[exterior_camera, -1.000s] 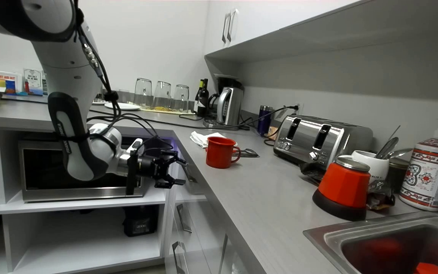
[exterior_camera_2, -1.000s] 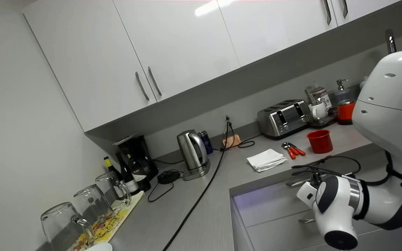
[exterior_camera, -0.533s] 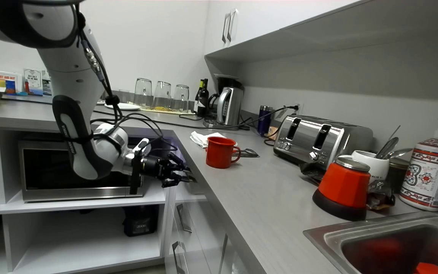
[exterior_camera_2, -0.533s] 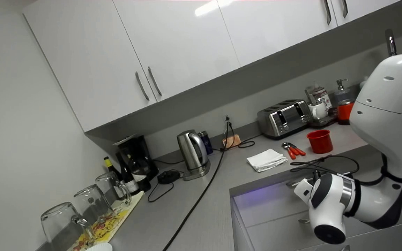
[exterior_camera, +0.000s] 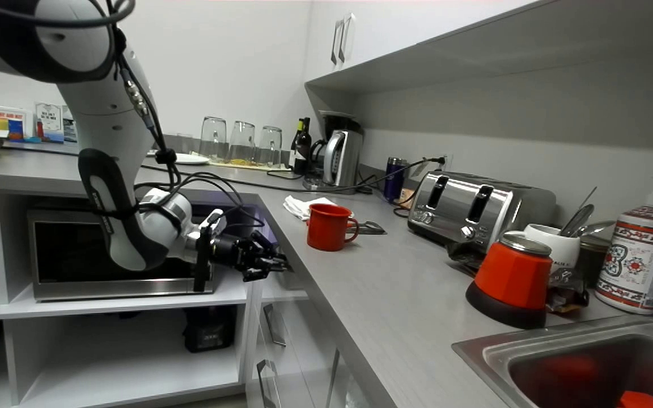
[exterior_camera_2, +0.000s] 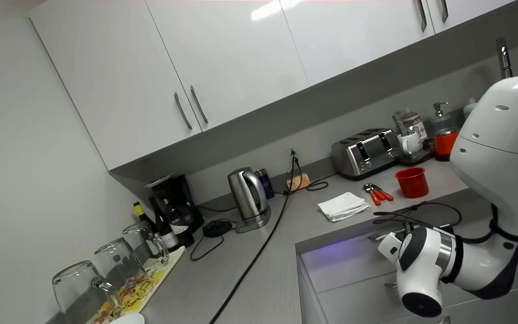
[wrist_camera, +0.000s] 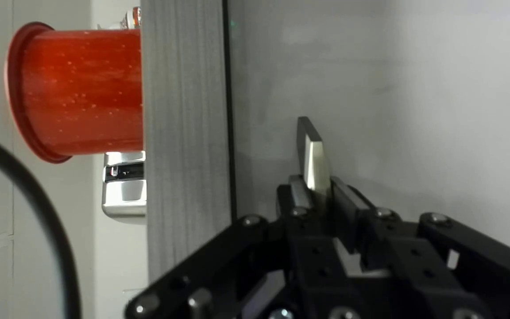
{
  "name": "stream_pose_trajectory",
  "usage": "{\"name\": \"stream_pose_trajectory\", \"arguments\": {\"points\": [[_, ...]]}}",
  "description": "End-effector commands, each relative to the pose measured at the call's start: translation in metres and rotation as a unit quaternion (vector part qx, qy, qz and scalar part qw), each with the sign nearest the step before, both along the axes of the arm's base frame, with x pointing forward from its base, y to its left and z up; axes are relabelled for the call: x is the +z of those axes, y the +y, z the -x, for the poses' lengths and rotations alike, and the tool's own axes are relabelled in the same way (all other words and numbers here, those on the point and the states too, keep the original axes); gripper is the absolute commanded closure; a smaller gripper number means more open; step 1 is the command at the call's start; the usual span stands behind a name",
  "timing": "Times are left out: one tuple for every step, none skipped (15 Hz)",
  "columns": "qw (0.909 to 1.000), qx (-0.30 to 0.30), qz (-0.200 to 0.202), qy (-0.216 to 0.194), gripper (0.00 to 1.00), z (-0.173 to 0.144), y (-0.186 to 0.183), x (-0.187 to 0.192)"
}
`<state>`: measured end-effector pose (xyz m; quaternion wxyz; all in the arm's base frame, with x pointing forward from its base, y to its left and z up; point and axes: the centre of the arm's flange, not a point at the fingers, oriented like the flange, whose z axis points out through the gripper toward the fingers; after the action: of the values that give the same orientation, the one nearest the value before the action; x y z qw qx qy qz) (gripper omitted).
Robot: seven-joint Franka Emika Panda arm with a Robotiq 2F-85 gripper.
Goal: Open the topmost drawer, put the red mug inside it, and then close the drawer
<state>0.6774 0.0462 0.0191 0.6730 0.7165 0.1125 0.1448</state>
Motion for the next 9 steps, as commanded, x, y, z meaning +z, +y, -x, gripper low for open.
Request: {"name": "stream_pose_trajectory", "arguments": {"points": [[0.9999,0.008,0.008,0.003,0.96,-0.004,0.007,0.000],[0.9998,0.015,0.009,0.004,0.96,0.000,0.011,0.000],[0.9997,0.023,0.011,0.005,0.96,0.004,0.015,-0.001],[0.9994,0.033,0.014,0.006,0.96,0.010,0.020,-0.001],[0.9990,0.041,0.016,0.007,0.96,0.015,0.023,-0.002],[0.9985,0.051,0.020,0.007,0.96,0.022,0.027,-0.004],[0.9980,0.059,0.022,0.009,0.96,0.026,0.030,-0.005],[0.9973,0.069,0.026,0.009,0.96,0.032,0.034,-0.008],[0.9963,0.081,0.028,0.011,0.96,0.039,0.038,-0.010]]}}
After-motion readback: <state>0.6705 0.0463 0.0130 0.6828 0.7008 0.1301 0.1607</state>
